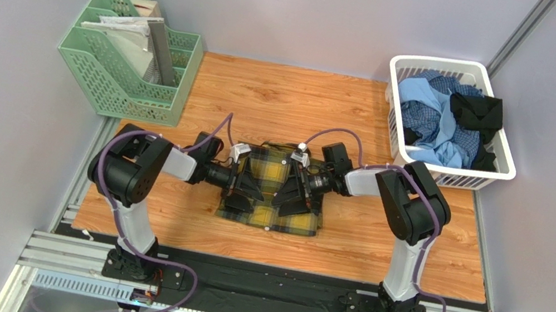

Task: Fold and stack the long sleeve shirts
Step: Fold the shirt

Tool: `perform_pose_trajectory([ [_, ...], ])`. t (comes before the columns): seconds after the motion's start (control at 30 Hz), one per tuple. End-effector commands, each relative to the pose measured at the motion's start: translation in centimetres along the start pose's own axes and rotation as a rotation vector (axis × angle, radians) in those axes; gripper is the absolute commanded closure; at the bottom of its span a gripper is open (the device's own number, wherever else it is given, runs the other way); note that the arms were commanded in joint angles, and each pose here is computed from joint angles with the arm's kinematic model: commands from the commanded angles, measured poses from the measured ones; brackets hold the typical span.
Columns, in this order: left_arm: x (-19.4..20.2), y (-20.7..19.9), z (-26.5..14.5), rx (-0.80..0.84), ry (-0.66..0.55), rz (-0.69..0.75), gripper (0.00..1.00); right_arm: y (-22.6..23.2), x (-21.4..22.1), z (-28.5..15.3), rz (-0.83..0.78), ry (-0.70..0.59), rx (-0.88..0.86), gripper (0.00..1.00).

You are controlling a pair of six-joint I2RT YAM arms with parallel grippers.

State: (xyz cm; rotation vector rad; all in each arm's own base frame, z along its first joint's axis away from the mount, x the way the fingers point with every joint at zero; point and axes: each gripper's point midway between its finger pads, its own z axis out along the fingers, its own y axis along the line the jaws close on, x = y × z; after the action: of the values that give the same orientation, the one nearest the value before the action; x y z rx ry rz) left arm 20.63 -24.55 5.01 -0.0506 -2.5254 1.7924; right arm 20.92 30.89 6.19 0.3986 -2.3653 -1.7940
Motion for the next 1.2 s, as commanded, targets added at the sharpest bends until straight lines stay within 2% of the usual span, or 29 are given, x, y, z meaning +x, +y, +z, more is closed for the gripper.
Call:
perform_pose_trajectory([
  [0.0, -0.3, 4.1, -1.7, -0.163, -0.094, 0.022, 0.06, -5.1, 1.9, -2.9, 0.154, -0.018, 0.2, 0.04],
  [0.17, 0.6, -3.0, -3.1, -0.038, -0.127, 0.186, 0.05, 3.7, 4.9, -2.1, -0.092, 0.052, 0.091, 0.02],
  [0.23, 0.2, -4.0, -2.7, -0.001, -0.143, 0.201, 0.06, 4.2, 6.5, -1.0, -0.138, 0.096, 0.088, 0.02],
  [0.3, -0.3, -3.4, -2.2, -0.01, -0.157, 0.17, 0.08, 2.1, 7.2, -0.5, -0.091, 0.115, 0.111, 0.02],
  [0.37, -0.8, -1.7, -1.7, -0.046, -0.15, 0.119, 0.08, -0.1, 6.1, -1.0, -0.076, 0.105, 0.156, 0.03],
  [0.4, -1.7, -1.2, -1.8, -0.067, -0.157, 0.113, 0.08, -2.8, 6.1, -1.5, 0.039, 0.113, 0.184, 0.06],
  [0.47, -2.0, 1.6, -1.9, -0.157, -0.165, 0.011, 0.09, -4.8, 5.4, -2.5, 0.093, 0.122, 0.22, 0.1],
  [0.5, -2.5, 2.4, -2.3, -0.195, -0.174, 0.024, 0.11, -5.7, 5.1, -3.0, 0.113, 0.118, 0.239, 0.13],
  [0.53, -1.4, 3.3, -2.4, -0.236, -0.136, -0.047, 0.11, -7.4, 4.6, -4.3, 0.134, 0.094, 0.295, 0.14],
  [0.63, -0.7, 0.5, -2.6, -0.15, -0.092, 0.041, 0.16, -8.7, 2.6, -7.9, 0.129, 0.041, 0.44, 0.16],
  [0.7, -0.9, -3.4, -3.4, -0.079, -0.094, 0.204, 0.16, -8.7, 1.1, -10.1, 0.054, 0.031, 0.537, 0.18],
  [0.73, -0.2, -3.9, -3.9, -0.093, -0.072, 0.283, 0.16, -8.0, -1.9, -12.2, -0.047, -0.02, 0.641, 0.18],
  [0.8, -0.7, -6.4, -5.9, -0.114, -0.122, 0.403, 0.13, -6.7, -4.4, -14.2, -0.163, -0.045, 0.759, 0.18],
  [0.83, -1.1, -7.1, -6.6, -0.123, -0.145, 0.44, 0.13, -4.6, -7.4, -15.2, -0.249, -0.106, 0.788, 0.18],
  [0.87, -2.4, -8.3, -8.0, -0.178, -0.21, 0.533, 0.09, -3.2, -8.5, -15.5, -0.293, -0.134, 0.81, 0.18],
  [0.93, -3.5, -9.0, -9.7, -0.229, -0.277, 0.56, 0.03, -0.7, -10.6, -14.9, -0.398, -0.162, 0.858, 0.16],
  [0.97, -4.5, -9.8, -10.9, -0.282, -0.321, 0.624, 0.01, -0.1, -11.4, -14.5, -0.44, -0.17, 0.884, 0.15],
  [1.03, -4.9, -10.1, -11.7, -0.32, -0.335, 0.65, 0.01, 0.4, -12.2, -12.8, -0.532, -0.15, 0.973, 0.11],
  [1.07, -5.9, -10.5, -12.5, -0.371, -0.367, 0.663, 0.01, 1.1, -13.5, -12.3, -0.581, -0.18, 0.994, 0.1],
  [1.17, -7.4, -10.4, -14.1, -0.455, -0.41, 0.643, 0.01, 1.3, -15.7, -9.8, -0.639, -0.192, 1.051, 0.08],
])
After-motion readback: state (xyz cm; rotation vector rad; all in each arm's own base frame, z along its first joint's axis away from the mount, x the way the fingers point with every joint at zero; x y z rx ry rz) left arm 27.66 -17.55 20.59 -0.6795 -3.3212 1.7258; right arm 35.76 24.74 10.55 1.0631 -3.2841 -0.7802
